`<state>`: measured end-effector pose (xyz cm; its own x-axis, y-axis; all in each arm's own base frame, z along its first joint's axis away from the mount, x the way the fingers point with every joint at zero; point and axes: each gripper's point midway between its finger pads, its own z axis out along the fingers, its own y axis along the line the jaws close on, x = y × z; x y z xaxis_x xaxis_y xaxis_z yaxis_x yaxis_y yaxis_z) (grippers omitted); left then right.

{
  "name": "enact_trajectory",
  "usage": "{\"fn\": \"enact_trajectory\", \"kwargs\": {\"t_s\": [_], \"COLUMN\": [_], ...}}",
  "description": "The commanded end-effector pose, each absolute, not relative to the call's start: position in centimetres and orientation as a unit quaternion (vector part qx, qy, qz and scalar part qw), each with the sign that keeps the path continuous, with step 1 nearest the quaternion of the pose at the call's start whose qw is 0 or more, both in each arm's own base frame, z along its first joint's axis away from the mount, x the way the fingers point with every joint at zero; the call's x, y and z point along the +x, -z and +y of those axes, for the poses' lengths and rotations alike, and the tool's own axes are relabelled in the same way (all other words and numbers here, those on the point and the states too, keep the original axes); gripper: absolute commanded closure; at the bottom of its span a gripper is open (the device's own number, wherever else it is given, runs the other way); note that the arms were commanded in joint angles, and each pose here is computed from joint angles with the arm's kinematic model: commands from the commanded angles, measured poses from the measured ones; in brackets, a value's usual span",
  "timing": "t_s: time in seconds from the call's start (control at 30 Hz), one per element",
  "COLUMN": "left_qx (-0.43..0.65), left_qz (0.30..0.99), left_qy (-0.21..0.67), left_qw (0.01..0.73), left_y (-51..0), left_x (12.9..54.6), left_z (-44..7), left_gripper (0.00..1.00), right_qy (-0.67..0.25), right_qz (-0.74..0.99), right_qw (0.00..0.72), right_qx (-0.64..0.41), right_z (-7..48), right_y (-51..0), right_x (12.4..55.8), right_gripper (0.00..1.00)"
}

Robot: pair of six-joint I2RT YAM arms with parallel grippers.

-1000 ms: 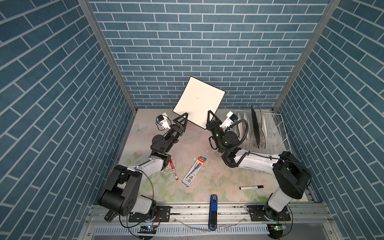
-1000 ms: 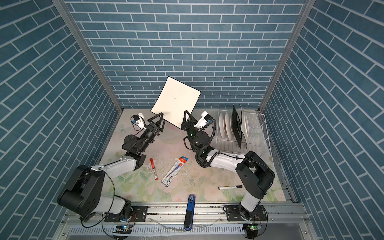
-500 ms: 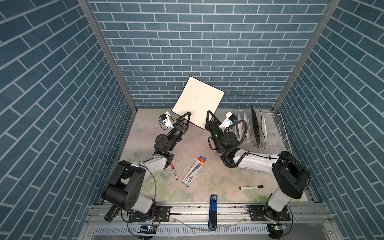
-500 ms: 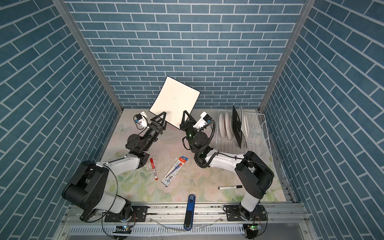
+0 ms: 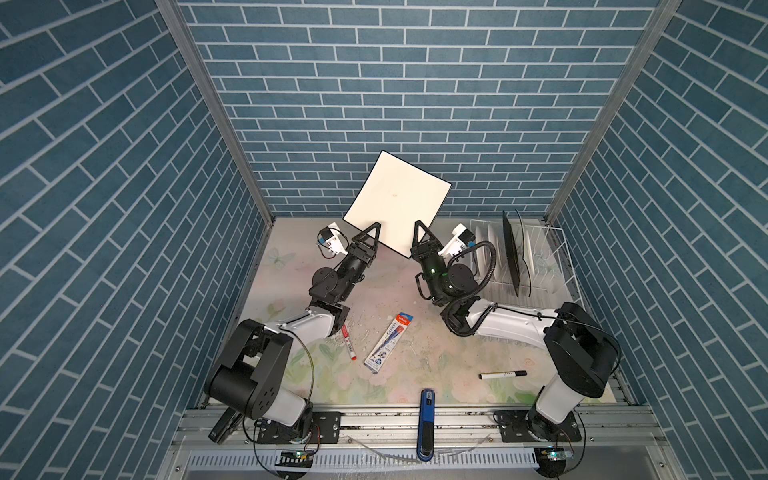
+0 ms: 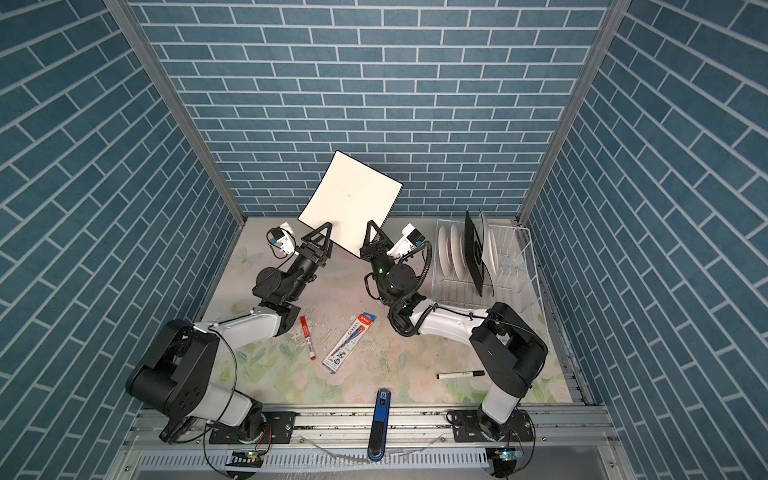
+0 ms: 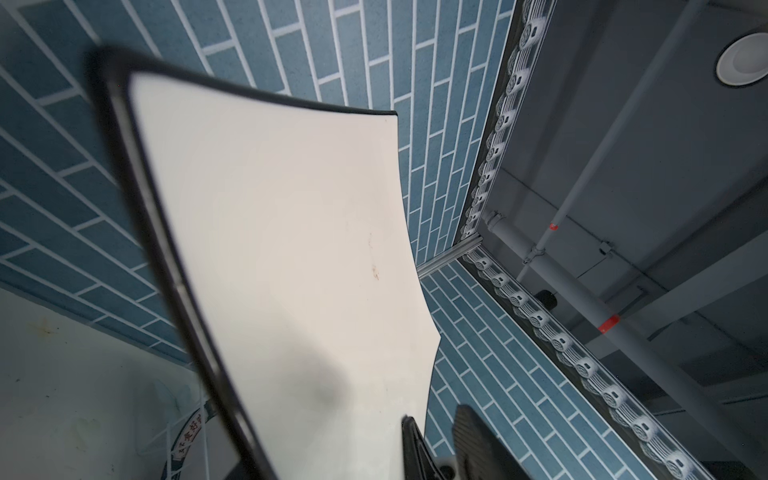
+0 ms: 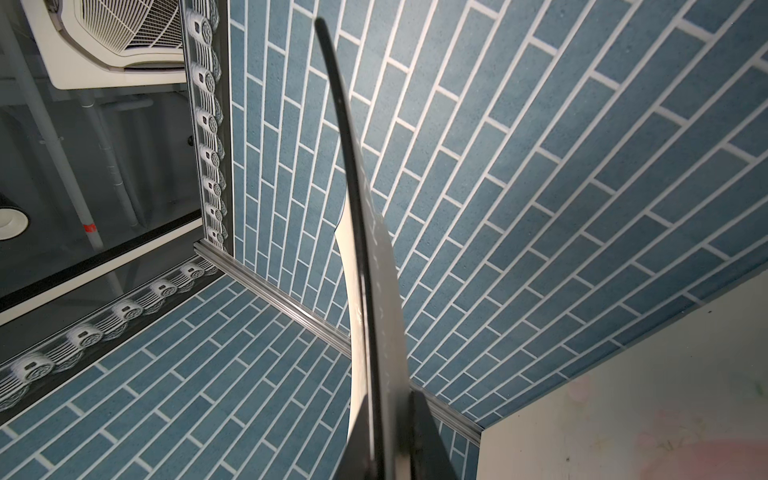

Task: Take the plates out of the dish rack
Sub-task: 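Close the left gripper on the plate's edge while the right gripper holds it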

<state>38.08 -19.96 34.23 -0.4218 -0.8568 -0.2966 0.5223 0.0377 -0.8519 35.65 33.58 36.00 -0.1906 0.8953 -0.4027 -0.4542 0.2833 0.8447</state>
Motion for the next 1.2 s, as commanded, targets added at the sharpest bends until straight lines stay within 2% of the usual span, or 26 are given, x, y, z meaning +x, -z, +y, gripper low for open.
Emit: {"fn": "enact_trajectory", "kwargs": {"t_s": [0.0,0.43,0.77,0.93,1.17], "left_qx": [-0.157,-0.153,-0.144,-0.146,-0.147], "left_qz": [0.490,0.483,0.473,0.472,0.470], "left_qy": [0.685,0.688,0.695,0.695,0.696], "left_qw": [0.516,0.519,0.521,0.522,0.523], "left_y": [-35.4,-36.2,-37.4,-37.4,-37.5], "left_x": [38.2,38.4,38.2,38.2,38.1], "left_z": [-20.2,-20.5,-20.5,-20.5,-20.3], "left_gripper": [0.30,0.30,0.41,0.55,0.82], "right_qy": [-0.681,-0.699,-0.699,-0.700,-0.699], "right_qz": [0.363,0.361,0.367,0.370,0.374], "right_qw": [0.588,0.569,0.565,0.562,0.560], "right_qx": [0.243,0.239,0.240,0.239,0.240], "right_z": [30.3,31.1,31.3,31.6,31.7], "right_y": [-46.6,-46.6,-46.0,-45.7,-45.2], "right_x": [32.7,32.7,33.0,33.1,33.1], "right_gripper": [1.00,1.00,1.00,1.00,1.00]}}
